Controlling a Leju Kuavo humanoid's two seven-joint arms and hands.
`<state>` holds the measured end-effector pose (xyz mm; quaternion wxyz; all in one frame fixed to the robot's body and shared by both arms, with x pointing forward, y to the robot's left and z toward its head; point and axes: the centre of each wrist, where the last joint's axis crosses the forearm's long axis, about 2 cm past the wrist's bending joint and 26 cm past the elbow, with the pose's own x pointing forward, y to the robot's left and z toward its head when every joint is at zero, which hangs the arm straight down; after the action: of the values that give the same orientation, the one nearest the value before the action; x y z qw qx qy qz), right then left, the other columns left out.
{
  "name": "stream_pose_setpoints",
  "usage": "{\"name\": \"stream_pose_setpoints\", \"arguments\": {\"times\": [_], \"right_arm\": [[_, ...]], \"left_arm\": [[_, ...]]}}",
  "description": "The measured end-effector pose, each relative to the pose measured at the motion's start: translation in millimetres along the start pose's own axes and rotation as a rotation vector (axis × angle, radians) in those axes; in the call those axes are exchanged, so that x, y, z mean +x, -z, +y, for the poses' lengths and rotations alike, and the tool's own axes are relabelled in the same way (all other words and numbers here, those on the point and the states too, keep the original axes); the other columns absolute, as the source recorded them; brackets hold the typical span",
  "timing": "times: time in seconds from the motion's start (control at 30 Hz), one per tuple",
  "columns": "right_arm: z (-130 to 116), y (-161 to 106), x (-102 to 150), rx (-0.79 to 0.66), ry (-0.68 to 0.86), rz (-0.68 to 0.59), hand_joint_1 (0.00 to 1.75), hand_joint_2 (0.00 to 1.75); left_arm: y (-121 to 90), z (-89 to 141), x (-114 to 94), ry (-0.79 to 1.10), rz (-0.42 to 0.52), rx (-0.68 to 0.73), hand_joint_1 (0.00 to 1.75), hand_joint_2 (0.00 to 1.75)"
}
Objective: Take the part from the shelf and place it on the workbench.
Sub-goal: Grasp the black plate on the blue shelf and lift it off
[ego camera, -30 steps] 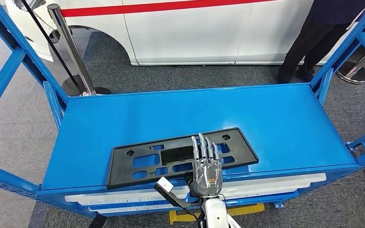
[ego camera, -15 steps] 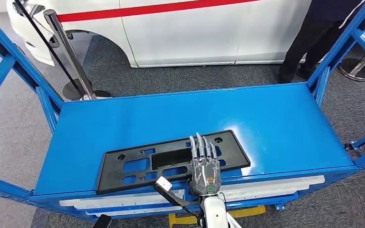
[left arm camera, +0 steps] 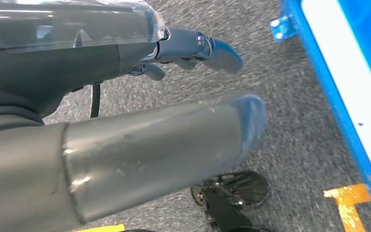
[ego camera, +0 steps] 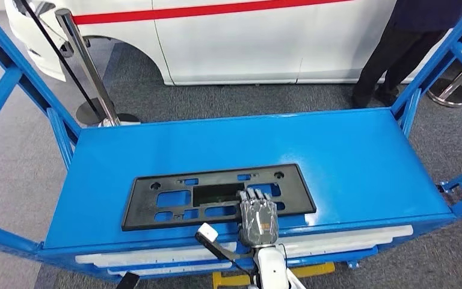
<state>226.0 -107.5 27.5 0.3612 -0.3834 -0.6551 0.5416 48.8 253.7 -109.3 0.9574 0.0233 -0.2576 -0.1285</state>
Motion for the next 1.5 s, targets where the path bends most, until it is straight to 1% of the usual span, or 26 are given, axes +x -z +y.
{"name": "stream_pose_setpoints", "arguments": {"times": [0.4,0.5,0.57,0.6,0.67,0.73,0.77,0.8,0.83,0.9,0.93,1.0,1.07,1.1,1.17,1.3,1.5], "right_arm": [[2,-1,-3,0.017,0.011,0.004,1.75,1.75],[0,0,-2,0.010,0.060,-0.001,1.75,1.75],[-4,3,0,0.013,0.187,-0.031,1.75,1.75],[-8,4,0,0.007,0.298,-0.059,1.75,1.75],[-21,10,3,-0.052,0.577,-0.110,1.75,1.75],[-35,16,7,-0.130,0.821,-0.082,1.75,1.75],[-41,18,9,-0.155,0.896,-0.055,1.75,1.75],[-46,19,10,-0.170,0.924,-0.043,1.75,1.75],[-50,20,11,-0.180,0.927,-0.048,1.75,1.75],[-55,18,11,-0.197,0.952,-0.097,1.75,1.75],[-56,16,11,-0.216,1.013,-0.117,1.75,1.75],[-63,9,10,-0.285,1.204,-0.132,1.75,1.75],[-76,4,9,-0.368,1.385,-0.132,1.75,1.75],[-84,2,8,-0.404,1.446,-0.137,1.75,1.75],[-97,-4,7,-0.459,1.510,-0.151,1.75,1.75],[-113,-16,5,-0.545,1.547,-0.175,1.75,1.75],[-115,-29,4,-0.597,1.585,-0.155,1.75,1.75]], "left_arm": [[0,-1,1,0.002,-0.011,-0.001,0.00,0.00],[0,-1,1,-0.001,-0.011,0.002,0.00,0.00],[0,-1,1,-0.011,-0.010,0.007,0.00,0.00],[0,-1,0,-0.019,-0.008,0.012,0.00,0.00],[-1,0,-2,-0.035,-0.001,0.023,0.00,0.00],[-1,0,-3,-0.046,0.002,0.031,0.00,0.00],[-1,0,-3,-0.050,0.002,0.034,0.00,0.00],[-1,0,-3,-0.053,0.002,0.035,0.00,0.00],[-1,1,-3,-0.055,0.002,0.036,0.00,0.00],[-1,1,-2,-0.059,0.002,0.039,0.00,0.00],[-1,1,-3,-0.060,0.002,0.040,0.00,0.00],[-1,0,-3,-0.062,0.004,0.043,0.00,0.00],[-2,0,-4,-0.071,0.008,0.050,0.00,0.00],[-2,0,-4,-0.076,0.011,0.055,0.00,0.00],[-2,0,-5,-0.088,0.018,0.064,0.00,0.00],[-3,-1,-6,-0.118,0.026,0.079,0.00,0.00],[-3,-3,-5,-0.127,0.028,0.089,0.00,0.00]]}}
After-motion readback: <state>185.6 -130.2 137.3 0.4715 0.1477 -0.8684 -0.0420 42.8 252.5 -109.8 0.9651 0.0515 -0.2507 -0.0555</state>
